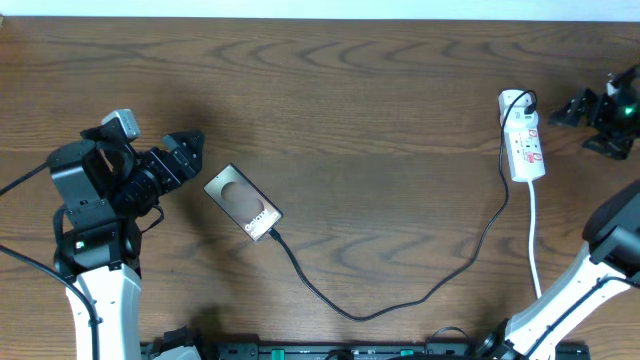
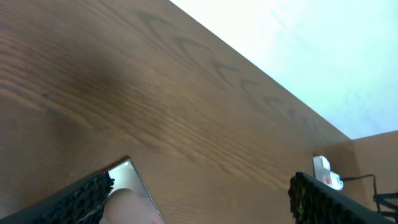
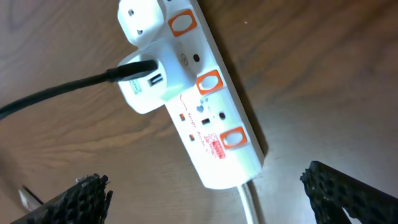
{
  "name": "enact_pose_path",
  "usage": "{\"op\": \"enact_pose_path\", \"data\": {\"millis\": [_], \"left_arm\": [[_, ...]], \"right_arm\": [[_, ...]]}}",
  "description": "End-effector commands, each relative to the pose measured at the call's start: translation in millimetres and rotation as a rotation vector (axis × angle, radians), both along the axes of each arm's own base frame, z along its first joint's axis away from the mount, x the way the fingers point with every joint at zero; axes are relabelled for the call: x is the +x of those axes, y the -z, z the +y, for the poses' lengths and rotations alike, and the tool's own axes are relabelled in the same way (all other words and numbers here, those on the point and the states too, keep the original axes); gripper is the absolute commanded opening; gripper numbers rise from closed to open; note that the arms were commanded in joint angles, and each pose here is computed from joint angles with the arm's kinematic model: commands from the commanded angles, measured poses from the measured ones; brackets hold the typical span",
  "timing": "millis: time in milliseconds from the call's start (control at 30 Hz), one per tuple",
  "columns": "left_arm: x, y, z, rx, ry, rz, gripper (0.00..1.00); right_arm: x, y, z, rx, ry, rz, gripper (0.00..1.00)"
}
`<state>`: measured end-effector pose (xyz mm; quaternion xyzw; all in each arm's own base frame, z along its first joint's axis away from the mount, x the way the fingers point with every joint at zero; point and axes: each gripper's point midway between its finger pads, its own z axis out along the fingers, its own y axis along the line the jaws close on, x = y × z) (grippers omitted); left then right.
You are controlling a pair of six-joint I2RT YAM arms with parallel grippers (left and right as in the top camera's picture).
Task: Plug charger to phone and switch on socket
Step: 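Lower the right gripper over the power strip's orange switch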
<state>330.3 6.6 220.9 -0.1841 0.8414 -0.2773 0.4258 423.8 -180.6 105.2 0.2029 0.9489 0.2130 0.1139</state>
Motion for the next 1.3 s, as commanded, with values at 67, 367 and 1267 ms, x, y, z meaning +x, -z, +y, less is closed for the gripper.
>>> {"op": "enact_pose_path", "data": {"millis": [67,367,1267], "left_arm": [[3,-6,5,0.029,-0.01,-0.016,0.93],[3,-6,5,0.029,-0.01,-0.016,0.93],[0,0,4,0.02,-0.01,0.012,0.93]], "right_arm": [[16,1,21,0.001,-0.131,-0.074,0.99],[31,3,45,-0.03,-0.237,-0.112,0.99],[36,37,72,-0.021,-0.291,-0.106,0.99]]}}
